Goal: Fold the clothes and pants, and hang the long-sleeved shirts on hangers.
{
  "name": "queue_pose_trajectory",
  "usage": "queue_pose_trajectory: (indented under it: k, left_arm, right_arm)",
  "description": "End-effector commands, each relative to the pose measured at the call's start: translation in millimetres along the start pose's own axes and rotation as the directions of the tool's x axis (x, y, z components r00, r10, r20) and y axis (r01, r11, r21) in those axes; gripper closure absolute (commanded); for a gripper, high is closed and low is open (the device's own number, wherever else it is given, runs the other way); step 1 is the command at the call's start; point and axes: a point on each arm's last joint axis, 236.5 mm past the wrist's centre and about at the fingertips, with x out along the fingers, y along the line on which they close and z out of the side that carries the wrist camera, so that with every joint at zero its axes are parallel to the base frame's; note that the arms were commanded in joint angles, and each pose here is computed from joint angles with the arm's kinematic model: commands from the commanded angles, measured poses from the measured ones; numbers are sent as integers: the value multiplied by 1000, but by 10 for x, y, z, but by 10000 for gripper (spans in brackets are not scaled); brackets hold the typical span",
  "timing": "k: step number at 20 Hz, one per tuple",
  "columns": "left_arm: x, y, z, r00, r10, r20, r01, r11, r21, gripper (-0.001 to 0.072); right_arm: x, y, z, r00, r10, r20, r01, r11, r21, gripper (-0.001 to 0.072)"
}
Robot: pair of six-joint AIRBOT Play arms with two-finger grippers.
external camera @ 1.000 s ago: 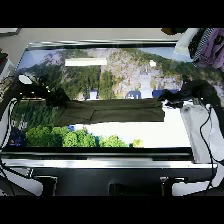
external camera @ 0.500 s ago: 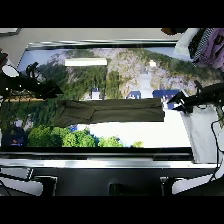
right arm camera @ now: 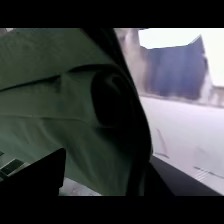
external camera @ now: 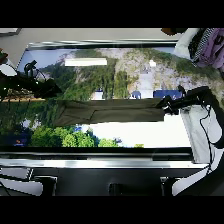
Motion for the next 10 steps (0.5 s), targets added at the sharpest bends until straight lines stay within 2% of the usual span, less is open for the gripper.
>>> queue_pose_trajectory:
  k: [1,3,4,5,10]
  left_arm:
    - [0,4,4,1000,1,1,-1,1000,-1,257]
    - [12,-4,-3,1000,-1,-3,1,1000,0,283]
    - [27,-27,-14,1000,-1,-6,2,1000,4,481]
    - [51,-69,-22,1000,-7,-8,7,1000,11,692]
    - [605,-784,-116,989,-145,-41,146,989,17,689]
  right_arm:
    - [133,43,35,1000,-22,9,22,999,-27,373]
    - [70,85,48,999,-24,25,25,999,-29,639]
    - [-6,119,71,998,-29,48,30,999,-21,679]
    - [-111,183,97,996,-35,78,37,999,-21,679]
    - [-884,675,25,972,-87,219,101,993,-57,680]
